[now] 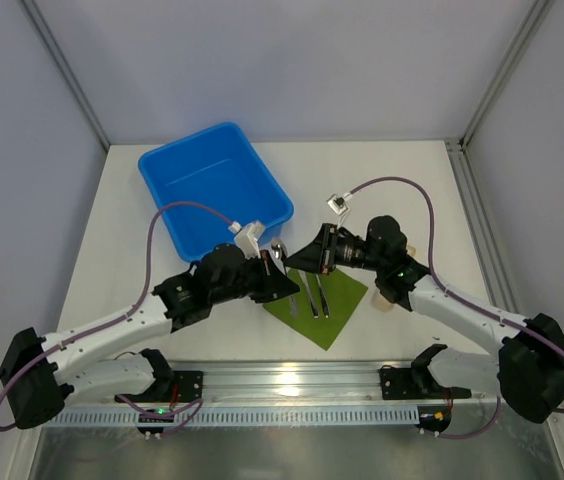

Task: Place the utensils on the paper napkin and roll it up
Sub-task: Pick up the utensils from the container.

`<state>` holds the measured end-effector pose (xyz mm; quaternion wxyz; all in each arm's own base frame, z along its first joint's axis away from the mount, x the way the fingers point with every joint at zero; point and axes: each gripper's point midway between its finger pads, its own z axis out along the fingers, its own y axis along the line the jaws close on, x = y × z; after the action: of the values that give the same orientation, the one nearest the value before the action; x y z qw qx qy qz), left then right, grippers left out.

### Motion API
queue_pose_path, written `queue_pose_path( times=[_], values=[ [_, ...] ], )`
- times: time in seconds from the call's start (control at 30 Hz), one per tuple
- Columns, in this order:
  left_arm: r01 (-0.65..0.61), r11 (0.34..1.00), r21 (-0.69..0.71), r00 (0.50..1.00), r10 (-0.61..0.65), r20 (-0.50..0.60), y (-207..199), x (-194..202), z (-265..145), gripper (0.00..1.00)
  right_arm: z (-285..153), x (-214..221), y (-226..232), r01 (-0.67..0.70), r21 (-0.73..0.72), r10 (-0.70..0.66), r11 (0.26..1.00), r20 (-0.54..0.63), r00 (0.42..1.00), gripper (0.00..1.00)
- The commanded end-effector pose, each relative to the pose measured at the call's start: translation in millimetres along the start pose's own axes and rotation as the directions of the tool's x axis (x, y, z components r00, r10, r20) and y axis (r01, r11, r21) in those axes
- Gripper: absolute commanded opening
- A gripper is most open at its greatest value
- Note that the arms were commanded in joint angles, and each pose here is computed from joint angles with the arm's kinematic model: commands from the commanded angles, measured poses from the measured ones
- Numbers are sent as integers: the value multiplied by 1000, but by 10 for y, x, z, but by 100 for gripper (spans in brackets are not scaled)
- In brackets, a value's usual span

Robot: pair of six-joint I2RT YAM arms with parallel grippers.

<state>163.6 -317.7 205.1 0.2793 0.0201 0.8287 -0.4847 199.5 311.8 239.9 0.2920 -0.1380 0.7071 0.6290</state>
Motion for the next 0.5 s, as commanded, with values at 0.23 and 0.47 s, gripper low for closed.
queue_pose_path(
  times=[0.23,0.47],
  values=[
    [-71,996,62,994,76,-74,-163,121,25,0,-290,-221,13,250,231,-253,940,-16,967,39],
    [-120,956,269,986,147,-80,-550,169,-214,0,-451,27,110,284,176,-274,943,-78,959,41]
  ],
)
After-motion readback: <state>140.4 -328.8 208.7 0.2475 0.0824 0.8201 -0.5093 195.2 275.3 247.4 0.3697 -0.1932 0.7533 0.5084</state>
